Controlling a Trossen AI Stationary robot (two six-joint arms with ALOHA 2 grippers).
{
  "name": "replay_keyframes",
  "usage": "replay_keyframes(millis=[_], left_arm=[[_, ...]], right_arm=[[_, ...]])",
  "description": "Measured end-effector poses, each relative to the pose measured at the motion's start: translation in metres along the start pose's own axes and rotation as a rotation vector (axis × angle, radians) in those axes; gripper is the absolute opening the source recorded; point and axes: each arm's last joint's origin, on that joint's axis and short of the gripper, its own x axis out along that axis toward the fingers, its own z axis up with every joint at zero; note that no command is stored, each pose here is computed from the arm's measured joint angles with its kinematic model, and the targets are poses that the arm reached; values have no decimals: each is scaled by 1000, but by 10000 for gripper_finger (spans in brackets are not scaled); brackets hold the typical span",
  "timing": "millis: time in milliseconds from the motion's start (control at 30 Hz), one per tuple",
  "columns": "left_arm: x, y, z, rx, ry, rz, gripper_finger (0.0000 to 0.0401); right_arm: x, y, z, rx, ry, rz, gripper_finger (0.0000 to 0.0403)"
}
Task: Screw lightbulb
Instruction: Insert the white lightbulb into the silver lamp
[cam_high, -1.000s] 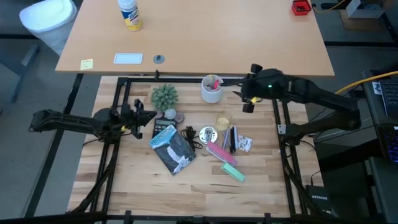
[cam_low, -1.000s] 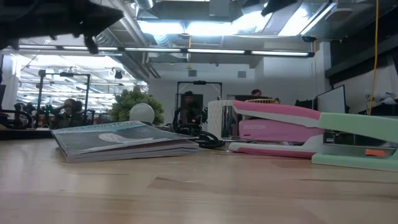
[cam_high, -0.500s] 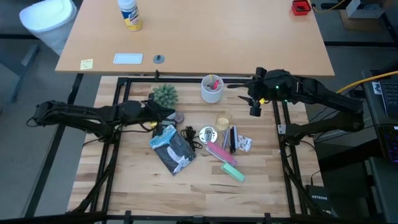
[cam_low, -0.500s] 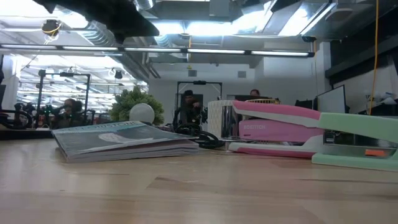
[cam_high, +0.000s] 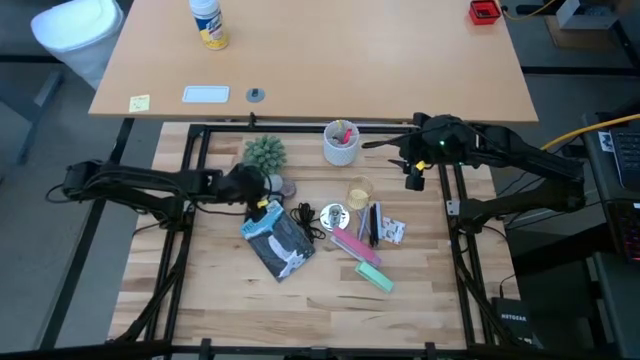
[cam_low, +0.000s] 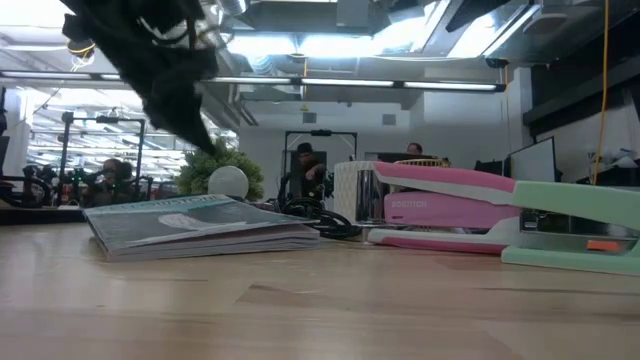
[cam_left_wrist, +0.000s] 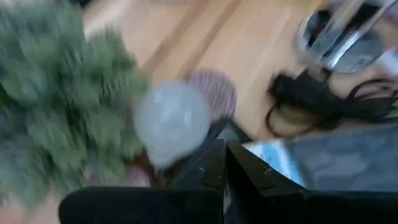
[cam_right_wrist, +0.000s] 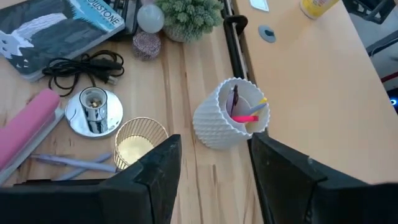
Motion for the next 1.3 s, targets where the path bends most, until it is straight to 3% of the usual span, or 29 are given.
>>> replay_keyframes(millis=[133,467,800,1033,1300], left_arm=[[15,0,-5,-81,70,35,4],[43,0,-18,-104,215,94,4],[43,-2,-16,-69,196,65,4],[43,0,-15,-133,203,80,4],[27,-3,11,-45,257,91,4]], right_arm=[[0,0,0,0,1,0,200],[0,0,0,-1,1,0,200],[0,0,0,-1,1,0,200],[0,0,0,-1,1,0,200],[0,0,0,-1,1,0,200]])
